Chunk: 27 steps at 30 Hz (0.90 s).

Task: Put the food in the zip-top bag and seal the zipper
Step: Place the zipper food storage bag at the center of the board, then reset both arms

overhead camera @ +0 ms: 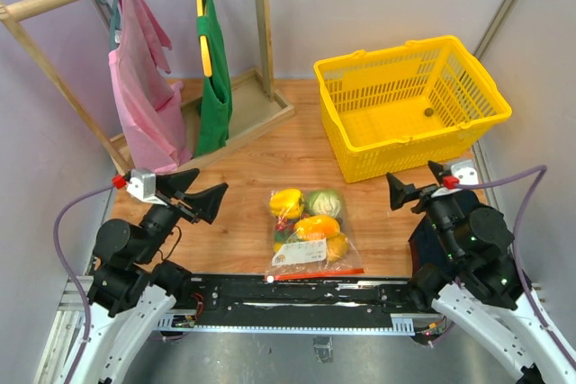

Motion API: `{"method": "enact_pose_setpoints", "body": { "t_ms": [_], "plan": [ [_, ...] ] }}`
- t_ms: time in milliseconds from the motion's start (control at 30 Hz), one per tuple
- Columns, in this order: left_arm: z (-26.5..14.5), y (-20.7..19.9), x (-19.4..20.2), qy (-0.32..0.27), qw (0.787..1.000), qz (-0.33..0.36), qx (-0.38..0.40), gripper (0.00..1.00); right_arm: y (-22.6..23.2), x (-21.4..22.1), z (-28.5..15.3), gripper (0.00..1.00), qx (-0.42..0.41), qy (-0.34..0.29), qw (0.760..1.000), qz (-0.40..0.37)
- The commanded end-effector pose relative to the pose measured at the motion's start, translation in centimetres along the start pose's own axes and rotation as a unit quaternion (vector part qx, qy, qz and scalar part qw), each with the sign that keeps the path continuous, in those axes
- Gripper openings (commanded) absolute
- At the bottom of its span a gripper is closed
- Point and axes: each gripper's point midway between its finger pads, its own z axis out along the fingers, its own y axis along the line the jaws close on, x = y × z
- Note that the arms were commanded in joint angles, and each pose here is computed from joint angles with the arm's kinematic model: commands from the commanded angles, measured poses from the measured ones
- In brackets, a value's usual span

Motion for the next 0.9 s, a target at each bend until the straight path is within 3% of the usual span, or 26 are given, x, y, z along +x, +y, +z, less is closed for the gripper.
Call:
{"method": "enact_pose_setpoints", "body": {
  "t_ms": [0,267,867],
  "plan": [
    [-0.9,1.3,-2.9,-0.061,0.997,0.003,-0.047,0.99,-5.2,-1.1,-2.7,0.98,0.124,0.010,0.992,-0.003],
    [-2.8,4.3,-4.2,-0.136,0.983,0.001,-0.123,0.99,-5.6,-0.7,-3.8,0.98,0.111,-0.002,0.992,-0.051],
    [-1.9,5.1,-2.4,-0.112,0.985,0.012,-0.131,0.99,-5.7,-0.3,-4.0,0.98,0.112,-0.007,0.992,-0.062]
  ]
}}
